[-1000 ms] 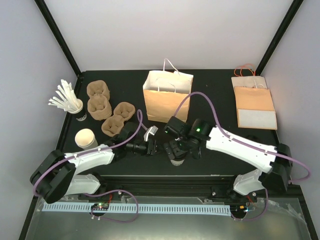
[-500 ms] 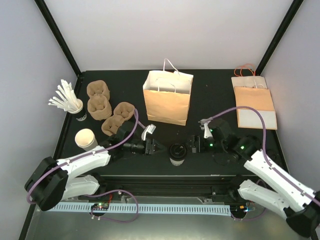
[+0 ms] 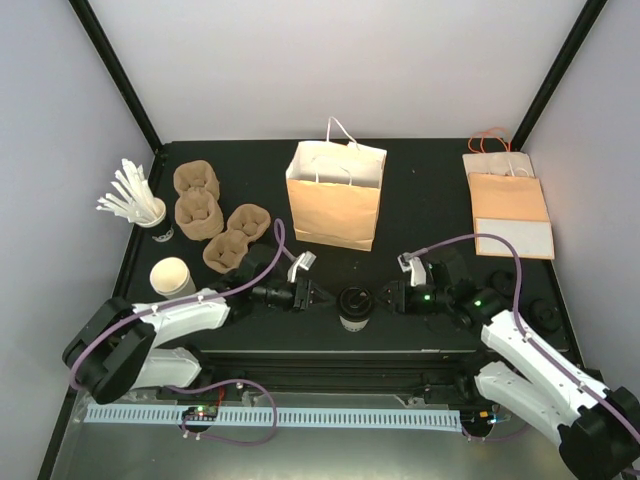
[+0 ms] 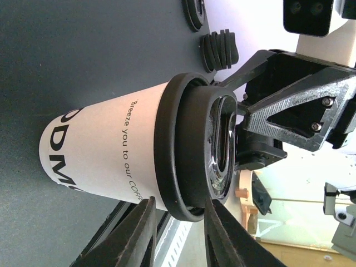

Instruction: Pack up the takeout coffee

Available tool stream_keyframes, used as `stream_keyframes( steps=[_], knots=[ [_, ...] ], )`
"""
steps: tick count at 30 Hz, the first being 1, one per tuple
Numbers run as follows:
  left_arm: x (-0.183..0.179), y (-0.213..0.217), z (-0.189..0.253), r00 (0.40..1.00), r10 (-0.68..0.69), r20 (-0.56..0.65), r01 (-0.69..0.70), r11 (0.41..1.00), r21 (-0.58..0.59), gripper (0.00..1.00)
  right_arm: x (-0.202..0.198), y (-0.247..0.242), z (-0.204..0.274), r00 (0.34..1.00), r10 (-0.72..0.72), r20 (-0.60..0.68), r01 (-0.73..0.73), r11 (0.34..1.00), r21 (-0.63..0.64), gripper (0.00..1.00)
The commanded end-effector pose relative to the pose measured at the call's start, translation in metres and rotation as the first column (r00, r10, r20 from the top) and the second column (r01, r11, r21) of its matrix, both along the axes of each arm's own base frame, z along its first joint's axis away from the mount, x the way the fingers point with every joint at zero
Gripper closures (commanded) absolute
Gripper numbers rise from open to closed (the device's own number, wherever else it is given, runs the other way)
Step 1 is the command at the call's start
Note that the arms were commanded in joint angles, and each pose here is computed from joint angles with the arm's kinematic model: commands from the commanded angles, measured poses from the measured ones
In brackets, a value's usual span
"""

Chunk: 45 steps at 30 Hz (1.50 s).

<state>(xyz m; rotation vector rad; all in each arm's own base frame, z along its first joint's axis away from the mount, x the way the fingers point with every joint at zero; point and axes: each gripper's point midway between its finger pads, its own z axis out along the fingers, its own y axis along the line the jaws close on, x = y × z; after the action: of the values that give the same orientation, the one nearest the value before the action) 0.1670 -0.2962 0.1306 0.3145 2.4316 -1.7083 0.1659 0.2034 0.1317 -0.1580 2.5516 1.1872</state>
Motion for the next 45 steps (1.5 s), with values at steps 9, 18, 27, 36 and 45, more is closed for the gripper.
stream_keyframes(
  steps=[9, 18, 27, 36, 45],
  knots=[
    [0.003, -0.005, -0.002, 1.0, -0.02, -0.011, 0.02, 1.0, -0.021, 0.77, 0.006, 0.005, -0.003, 1.0, 0.024, 0.009, -0.024, 0.999, 0.026, 0.71],
    [0.003, -0.007, -0.003, 0.999, -0.028, -0.016, 0.027, 0.999, -0.02, 0.77, 0.002, 0.006, 0.004, 0.999, 0.036, 0.028, -0.038, 0.998, 0.058, 0.71],
    [0.004, -0.007, 0.005, 1.0, -0.02, -0.002, 0.02, 0.999, -0.038, 0.74, 0.002, 0.006, 0.017, 0.997, 0.047, 0.055, -0.05, 0.997, 0.061, 0.66],
    [0.004, -0.008, 0.002, 1.0, -0.027, -0.009, 0.026, 0.999, -0.019, 0.68, 0.008, -0.001, 0.008, 0.999, -0.004, 0.045, 0.003, 1.0, 0.022, 0.67],
    [0.005, -0.012, 0.001, 0.999, -0.04, -0.008, 0.04, 0.999, -0.016, 0.68, 0.008, -0.002, -0.004, 1.0, -0.009, 0.017, 0.009, 1.0, 0.012, 0.69]
  ],
)
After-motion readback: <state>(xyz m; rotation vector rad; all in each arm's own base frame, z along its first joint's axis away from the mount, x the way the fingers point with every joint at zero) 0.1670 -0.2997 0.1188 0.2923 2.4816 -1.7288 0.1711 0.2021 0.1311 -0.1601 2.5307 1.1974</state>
